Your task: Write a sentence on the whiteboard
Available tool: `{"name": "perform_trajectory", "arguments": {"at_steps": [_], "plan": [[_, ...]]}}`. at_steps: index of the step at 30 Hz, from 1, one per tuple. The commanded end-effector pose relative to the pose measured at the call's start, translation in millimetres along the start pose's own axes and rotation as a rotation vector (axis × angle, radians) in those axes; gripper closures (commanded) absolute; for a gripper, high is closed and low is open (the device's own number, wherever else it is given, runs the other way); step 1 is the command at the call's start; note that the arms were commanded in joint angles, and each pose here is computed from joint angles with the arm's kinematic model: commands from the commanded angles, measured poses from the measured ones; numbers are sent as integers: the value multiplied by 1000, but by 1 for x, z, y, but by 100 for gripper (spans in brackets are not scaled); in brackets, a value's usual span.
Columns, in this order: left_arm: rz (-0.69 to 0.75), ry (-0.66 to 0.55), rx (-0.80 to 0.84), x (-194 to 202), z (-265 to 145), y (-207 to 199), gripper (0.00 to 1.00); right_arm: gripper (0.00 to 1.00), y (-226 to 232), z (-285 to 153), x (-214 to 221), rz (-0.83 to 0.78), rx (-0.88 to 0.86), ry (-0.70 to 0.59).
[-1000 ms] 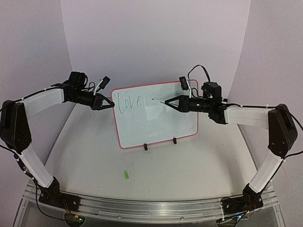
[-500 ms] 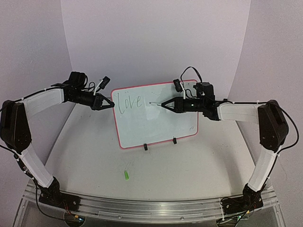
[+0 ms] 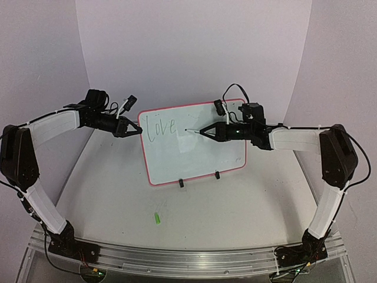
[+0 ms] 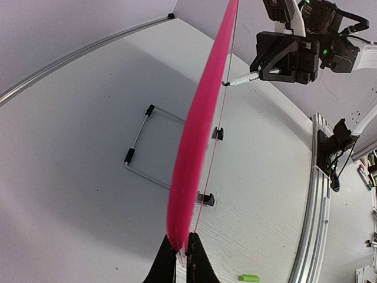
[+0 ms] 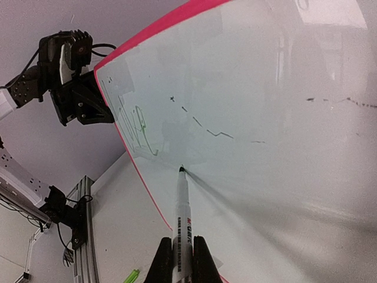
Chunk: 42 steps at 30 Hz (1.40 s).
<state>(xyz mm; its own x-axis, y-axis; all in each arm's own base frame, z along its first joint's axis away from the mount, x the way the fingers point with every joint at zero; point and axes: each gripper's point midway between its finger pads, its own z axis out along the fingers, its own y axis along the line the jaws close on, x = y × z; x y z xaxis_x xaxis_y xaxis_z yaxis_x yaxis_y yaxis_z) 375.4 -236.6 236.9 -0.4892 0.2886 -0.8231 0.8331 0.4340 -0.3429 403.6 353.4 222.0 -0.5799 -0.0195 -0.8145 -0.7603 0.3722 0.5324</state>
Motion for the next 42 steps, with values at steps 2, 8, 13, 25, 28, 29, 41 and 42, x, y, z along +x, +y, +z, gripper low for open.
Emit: {"name": "perform_trajectory", "arguments": {"at_steps": [2,8,13,25,28,29,41,42], "plan": [[-6,31,-19,5,0,1,100,100,10,-10,-50,-89,39,-128],[-3,30,-19,5,0,0,100,100,10,-15,-58,-87,44,-165],[-3,29,-18,4,0,0,100,100,10,-20,-61,-88,42,-189],[-7,33,-15,6,2,2,100,100,-10,-20,-37,-40,52,-158],[-8,32,-15,5,2,2,100,100,-17,-14,-24,-16,46,-126],[-9,33,-15,6,2,2,100,100,-19,-12,-20,-10,48,-118],[-8,34,-16,6,2,2,100,100,-35,-7,14,33,59,-51],[-8,34,-16,6,2,2,100,100,-34,-7,12,30,60,-55]]}}
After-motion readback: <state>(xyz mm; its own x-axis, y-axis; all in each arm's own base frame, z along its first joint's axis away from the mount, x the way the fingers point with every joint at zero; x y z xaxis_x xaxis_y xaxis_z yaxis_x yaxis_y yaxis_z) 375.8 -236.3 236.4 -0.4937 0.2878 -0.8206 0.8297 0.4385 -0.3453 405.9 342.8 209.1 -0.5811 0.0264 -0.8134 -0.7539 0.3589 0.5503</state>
